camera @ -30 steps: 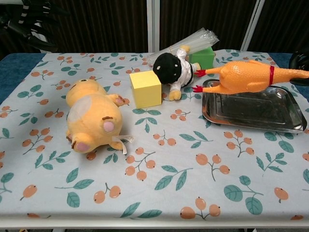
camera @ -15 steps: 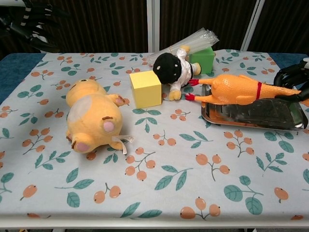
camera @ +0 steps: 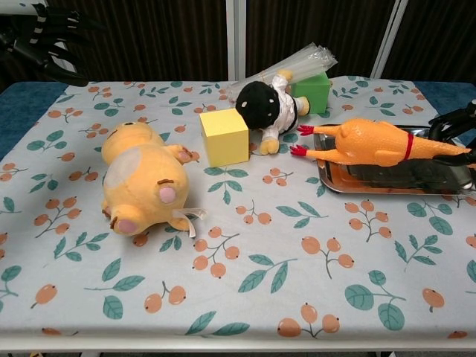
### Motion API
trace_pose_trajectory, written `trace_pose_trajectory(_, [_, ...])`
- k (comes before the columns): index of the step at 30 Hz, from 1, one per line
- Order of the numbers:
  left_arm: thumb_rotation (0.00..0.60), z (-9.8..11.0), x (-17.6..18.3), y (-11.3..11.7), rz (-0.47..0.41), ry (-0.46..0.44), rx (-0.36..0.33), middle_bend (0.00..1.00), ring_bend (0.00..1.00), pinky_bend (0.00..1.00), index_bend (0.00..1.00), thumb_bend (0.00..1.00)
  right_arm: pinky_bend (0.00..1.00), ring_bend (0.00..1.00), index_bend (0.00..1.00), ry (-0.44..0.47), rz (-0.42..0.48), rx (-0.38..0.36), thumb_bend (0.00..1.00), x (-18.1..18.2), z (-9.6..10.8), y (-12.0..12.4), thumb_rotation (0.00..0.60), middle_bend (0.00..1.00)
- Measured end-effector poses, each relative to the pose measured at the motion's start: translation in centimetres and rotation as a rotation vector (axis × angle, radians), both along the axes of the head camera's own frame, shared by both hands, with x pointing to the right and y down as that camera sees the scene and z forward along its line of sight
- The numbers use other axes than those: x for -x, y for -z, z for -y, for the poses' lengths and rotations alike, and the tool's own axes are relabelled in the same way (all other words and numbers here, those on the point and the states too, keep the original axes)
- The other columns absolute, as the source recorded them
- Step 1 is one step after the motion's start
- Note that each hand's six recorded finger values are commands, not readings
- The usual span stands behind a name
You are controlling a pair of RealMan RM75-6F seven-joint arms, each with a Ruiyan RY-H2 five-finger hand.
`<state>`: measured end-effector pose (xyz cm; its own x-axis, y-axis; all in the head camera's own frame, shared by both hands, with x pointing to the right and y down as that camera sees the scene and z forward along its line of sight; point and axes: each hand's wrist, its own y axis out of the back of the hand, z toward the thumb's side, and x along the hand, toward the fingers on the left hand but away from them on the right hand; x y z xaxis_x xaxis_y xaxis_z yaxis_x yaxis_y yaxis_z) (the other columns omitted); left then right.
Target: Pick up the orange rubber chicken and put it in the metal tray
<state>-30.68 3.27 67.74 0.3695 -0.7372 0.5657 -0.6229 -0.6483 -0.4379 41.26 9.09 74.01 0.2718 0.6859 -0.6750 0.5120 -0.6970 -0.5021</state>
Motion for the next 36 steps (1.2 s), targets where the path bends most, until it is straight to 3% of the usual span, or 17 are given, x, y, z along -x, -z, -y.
trace_pose_trajectory(11, [0.6, -0.2, 0.5, -0.1, 0.007, 0.01, 0.001, 0.08, 0.11, 0.21, 0.21, 0.15, 0.0, 0.0, 0.0, 0.008, -0.073, -0.061, 0.0, -0.7, 1.5, 1.2, 0.6, 0.0])
trace_pose_trajectory(17, [0.6, 0.1, 1.6, 0.5, 0.037, 0.008, -0.024, 0.08, 0.11, 0.21, 0.21, 0.15, 0.0, 0.0, 0.0, 0.012, -0.101, -0.125, 0.0, -1.4, 2.3, 3.4, 0.6, 0.0])
trace_pose_trajectory(20, [0.6, 0.1, 2.6, 0.8, 0.086, -0.004, -0.038, 0.1, 0.11, 0.21, 0.21, 0.15, 0.03, 0.02, 0.0, 0.042, -0.145, -0.176, 0.01, -1.9, 2.3, 4.9, 0.6, 0.1])
trace_pose_trajectory(23, [0.6, -0.1, 3.9, 1.2, 0.161, -0.025, -0.063, 0.11, 0.11, 0.21, 0.21, 0.15, 0.19, 0.15, 0.02, 0.082, -0.216, -0.241, 0.08, -2.5, 2.0, 6.8, 0.6, 0.26])
trace_pose_trajectory(25, [0.6, -0.4, 5.0, 1.4, 0.227, -0.041, -0.09, 0.11, 0.11, 0.21, 0.21, 0.15, 0.22, 0.17, 0.05, 0.106, -0.275, -0.288, 0.11, -2.9, 1.4, 8.3, 0.6, 0.29])
trace_pose_trajectory(29, [0.6, -1.5, 7.1, 2.1, 0.374, -0.068, -0.156, 0.11, 0.11, 0.21, 0.21, 0.15, 0.25, 0.17, 0.05, 0.115, -0.353, -0.357, 0.12, -3.1, -0.8, 11.5, 0.6, 0.27])
trace_pose_trajectory(36, [0.6, -5.3, 11.2, 4.3, 0.674, -0.059, -0.304, 0.11, 0.11, 0.21, 0.21, 0.15, 0.23, 0.09, 0.06, 0.026, -0.482, -0.455, 0.12, -4.8, -6.4, 17.3, 0.6, 0.21])
